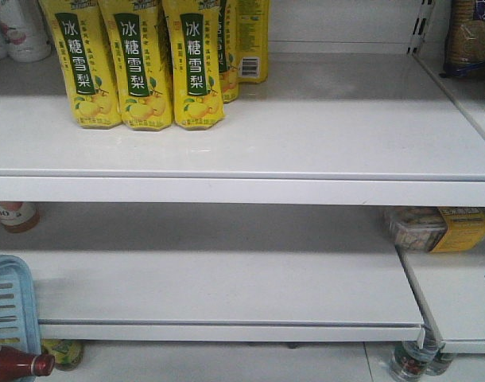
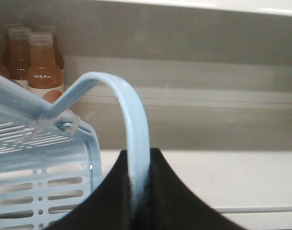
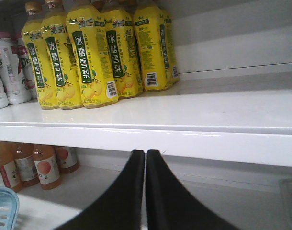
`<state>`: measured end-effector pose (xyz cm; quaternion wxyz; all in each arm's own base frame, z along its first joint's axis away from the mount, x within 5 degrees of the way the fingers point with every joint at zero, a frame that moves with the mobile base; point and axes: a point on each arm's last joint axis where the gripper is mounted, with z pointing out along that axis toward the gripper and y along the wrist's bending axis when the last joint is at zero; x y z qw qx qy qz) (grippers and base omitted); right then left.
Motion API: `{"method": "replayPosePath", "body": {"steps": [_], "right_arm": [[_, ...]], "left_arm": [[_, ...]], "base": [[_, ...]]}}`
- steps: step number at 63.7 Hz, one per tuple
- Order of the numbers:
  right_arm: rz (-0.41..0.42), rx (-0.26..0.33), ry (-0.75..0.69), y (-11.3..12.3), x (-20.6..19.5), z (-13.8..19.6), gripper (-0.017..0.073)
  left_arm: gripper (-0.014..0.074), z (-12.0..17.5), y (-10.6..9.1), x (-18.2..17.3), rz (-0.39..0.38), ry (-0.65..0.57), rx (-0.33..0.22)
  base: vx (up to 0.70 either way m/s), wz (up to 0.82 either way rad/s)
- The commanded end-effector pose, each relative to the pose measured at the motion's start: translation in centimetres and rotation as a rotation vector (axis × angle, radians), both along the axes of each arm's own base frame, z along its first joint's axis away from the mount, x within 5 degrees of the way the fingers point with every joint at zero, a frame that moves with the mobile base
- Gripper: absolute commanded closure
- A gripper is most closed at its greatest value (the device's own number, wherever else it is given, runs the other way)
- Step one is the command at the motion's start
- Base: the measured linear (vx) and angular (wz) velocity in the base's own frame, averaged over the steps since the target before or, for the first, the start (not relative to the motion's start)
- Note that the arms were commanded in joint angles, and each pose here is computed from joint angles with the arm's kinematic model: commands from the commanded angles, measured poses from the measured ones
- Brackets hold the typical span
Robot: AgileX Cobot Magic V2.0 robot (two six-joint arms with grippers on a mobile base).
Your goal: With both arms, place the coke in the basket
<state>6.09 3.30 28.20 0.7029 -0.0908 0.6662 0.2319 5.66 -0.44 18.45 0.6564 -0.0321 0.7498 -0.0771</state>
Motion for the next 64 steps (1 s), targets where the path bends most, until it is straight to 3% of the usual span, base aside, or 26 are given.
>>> {"method": "replayPosePath", "body": {"steps": [1,12,21,29,41,49,64], "right_arm": [[-0.031,-0.034,-0.037,-0.2,0.1,0.9,0.0565],[-0.031,-0.031,-0.036,-0.2,0.1,0.9,0.0565],[-0.025,0.009,-0.022,-0.2,0.0,0.9,0.0565],[-0.023,0.164,0.027,-0.4,0.1,1.0,0.0565],[-0.219,0.468,0.208,-2.2,0.8,0.1,0.0565],[-0.279,0.428,0.295,-2.5,0.8,-0.8,0.0565],[-0.248,0.314,0.272,-2.2,0.7,-0.9,0.0565]], "left_arm": [[0.0600,1.8,0.1,-0.1,0.004,-0.202,0.054],[0.0600,1.8,0.1,-0.1,0.004,-0.202,0.054],[0.0600,1.8,0.1,-0.1,0.004,-0.202,0.054],[0.0600,1.8,0.1,-0.1,0.004,-0.202,0.054],[0.0600,1.8,0.1,-0.1,0.004,-0.202,0.054],[0.0600,1.8,0.1,-0.1,0.004,-0.202,0.054],[0.0600,1.8,0.1,-0.1,0.004,-0.202,0.054]], "base": [[0.00,0.00],[0.00,0.00],[0.00,0.00],[0.00,0.00],[0.00,0.00],[0.00,0.00],[0.00,0.00]]}}
